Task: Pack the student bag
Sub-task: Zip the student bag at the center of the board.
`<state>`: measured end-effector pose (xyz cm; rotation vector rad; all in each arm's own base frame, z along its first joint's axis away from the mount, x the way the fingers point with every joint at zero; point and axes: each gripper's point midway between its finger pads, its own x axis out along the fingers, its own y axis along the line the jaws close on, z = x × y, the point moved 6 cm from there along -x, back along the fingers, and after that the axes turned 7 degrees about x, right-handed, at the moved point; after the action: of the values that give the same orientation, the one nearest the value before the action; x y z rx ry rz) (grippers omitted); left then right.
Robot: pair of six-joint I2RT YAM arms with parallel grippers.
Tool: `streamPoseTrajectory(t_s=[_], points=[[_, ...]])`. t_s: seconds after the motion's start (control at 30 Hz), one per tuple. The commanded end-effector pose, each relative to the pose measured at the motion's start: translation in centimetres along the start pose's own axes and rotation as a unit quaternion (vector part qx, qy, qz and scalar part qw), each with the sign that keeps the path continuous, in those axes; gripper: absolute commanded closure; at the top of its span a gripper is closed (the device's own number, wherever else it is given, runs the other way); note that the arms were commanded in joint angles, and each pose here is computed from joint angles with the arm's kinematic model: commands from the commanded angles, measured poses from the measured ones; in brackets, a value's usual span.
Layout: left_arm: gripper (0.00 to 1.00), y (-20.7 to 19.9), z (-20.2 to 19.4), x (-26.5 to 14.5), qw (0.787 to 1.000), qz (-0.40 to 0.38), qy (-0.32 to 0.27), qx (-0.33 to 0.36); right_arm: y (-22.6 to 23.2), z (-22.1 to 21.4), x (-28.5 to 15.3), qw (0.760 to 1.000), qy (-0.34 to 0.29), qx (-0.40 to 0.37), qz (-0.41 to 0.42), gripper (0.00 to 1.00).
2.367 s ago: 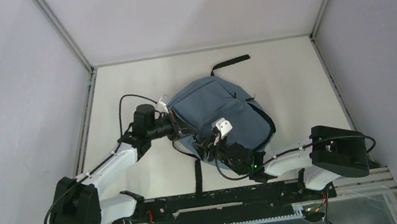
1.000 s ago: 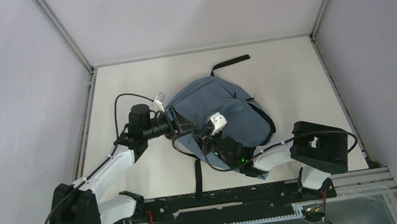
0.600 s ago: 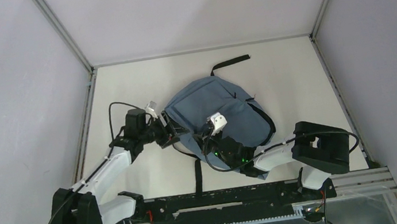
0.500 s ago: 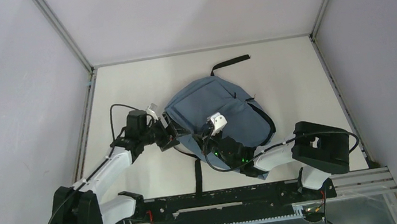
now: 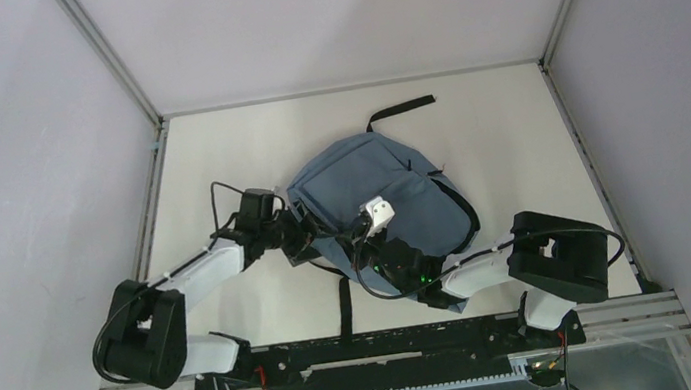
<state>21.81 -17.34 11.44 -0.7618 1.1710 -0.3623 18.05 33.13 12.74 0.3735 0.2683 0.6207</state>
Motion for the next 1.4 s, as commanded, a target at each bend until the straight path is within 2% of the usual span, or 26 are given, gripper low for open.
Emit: streamPoseTrajectory(t_s=[0.0, 0.1, 0.23, 0.3, 0.5, 0.8, 1.07, 1.23, 1.37], points=[[0.26, -1.9, 2.7, 0.7, 0.999, -0.009, -0.047, -0.006, 2.0, 2.0, 0.3, 0.999, -0.033, 0.022, 0.026, 1.0], [0.44, -2.1, 3.1, 1.3, 0.999, -0.014, -0.048, -0.008, 2.1, 1.9, 0.1, 0.999, -0.03, 0.02, 0.024, 1.0], [0.87, -2.2, 3.3, 1.5, 0.998, -0.02, -0.05, -0.01, 2.1, 1.9, -0.1, 0.999, -0.026, 0.013, 0.023, 1.0], [0.99, -2.1, 3.3, 1.6, 0.999, -0.017, -0.05, -0.012, 2.2, 2.0, -0.4, 0.999, -0.023, 0.006, 0.023, 1.0], [1.0, -1.7, 3.4, 1.7, 0.998, -0.013, -0.053, -0.012, 1.6, 1.8, -2.9, 1.0, -0.002, -0.007, 0.023, 1.0], [1.0, 0.6, 5.8, 0.1, 0.994, 0.0, -0.095, -0.044, -3.6, 1.4, -9.4, 0.999, 0.026, 0.027, -0.035, 1.0], [1.0, 2.0, 8.9, -2.0, 0.988, 0.015, -0.146, -0.055, -9.5, 2.3, -14.8, 0.99, -0.009, 0.069, -0.119, 1.0], [1.0, -0.4, 13.9, -1.6, 0.982, 0.004, -0.183, -0.034, -12.4, 2.5, -15.7, 0.984, -0.051, 0.095, -0.144, 1.0], [1.0, -2.5, 18.7, -0.8, 0.983, 0.018, -0.185, 0.003, -11.8, 3.6, -15.2, 0.984, -0.062, 0.122, -0.114, 1.0]])
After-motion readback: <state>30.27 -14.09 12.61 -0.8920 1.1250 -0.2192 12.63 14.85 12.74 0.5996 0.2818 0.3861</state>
